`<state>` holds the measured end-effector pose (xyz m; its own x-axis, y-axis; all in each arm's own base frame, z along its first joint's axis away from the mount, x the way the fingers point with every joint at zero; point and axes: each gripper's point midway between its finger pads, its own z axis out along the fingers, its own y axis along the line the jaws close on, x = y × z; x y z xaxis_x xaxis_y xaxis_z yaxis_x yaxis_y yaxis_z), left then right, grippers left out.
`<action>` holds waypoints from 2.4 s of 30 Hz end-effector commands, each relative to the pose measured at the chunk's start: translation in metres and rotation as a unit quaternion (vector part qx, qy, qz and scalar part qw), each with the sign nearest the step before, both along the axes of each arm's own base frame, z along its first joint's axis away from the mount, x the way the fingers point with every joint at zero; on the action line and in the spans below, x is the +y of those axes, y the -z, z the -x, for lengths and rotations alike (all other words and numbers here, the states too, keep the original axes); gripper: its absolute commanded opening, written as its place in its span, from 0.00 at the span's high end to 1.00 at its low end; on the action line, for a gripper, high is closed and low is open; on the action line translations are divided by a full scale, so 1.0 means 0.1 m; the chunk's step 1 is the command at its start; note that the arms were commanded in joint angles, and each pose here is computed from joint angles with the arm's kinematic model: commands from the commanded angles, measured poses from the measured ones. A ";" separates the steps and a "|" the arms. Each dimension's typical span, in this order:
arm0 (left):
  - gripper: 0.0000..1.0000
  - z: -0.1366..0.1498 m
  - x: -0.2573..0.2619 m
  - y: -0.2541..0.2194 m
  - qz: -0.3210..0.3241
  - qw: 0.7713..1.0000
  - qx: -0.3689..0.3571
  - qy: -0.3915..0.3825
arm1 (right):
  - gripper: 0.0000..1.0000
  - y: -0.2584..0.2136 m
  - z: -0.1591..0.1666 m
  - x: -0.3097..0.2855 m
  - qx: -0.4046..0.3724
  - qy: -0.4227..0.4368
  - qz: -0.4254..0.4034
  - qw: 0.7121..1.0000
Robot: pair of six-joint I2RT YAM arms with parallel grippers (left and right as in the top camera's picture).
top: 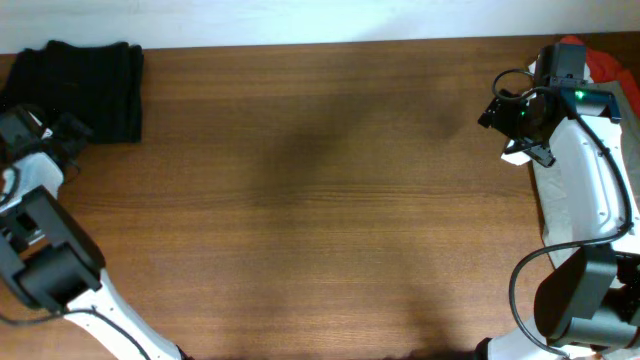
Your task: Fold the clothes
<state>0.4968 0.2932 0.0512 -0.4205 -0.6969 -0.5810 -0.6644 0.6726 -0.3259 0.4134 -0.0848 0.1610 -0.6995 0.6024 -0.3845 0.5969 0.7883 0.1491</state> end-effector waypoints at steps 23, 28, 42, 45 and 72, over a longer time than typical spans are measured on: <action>0.01 1.30 -2.41 -1.78 0.233 0.941 0.059 0.240 | 0.01 -0.66 0.26 0.60 -0.055 -0.073 -0.107 0.990; 0.01 1.34 -2.94 -1.86 0.171 0.932 0.083 0.308 | 0.01 -1.11 0.78 0.91 -0.072 -0.146 -0.081 0.983; 0.01 1.45 -4.38 -1.70 -0.059 0.871 0.127 0.470 | 0.01 -1.83 1.71 1.22 -0.176 -0.151 0.018 0.973; 0.01 1.48 -4.46 -1.70 -0.061 0.866 0.125 0.480 | 0.01 -2.00 1.79 1.13 -0.215 -0.137 0.028 0.966; 0.01 1.48 -4.48 -1.71 -0.060 0.866 0.124 0.480 | 0.01 -1.65 1.42 0.98 -0.237 -0.146 0.103 0.955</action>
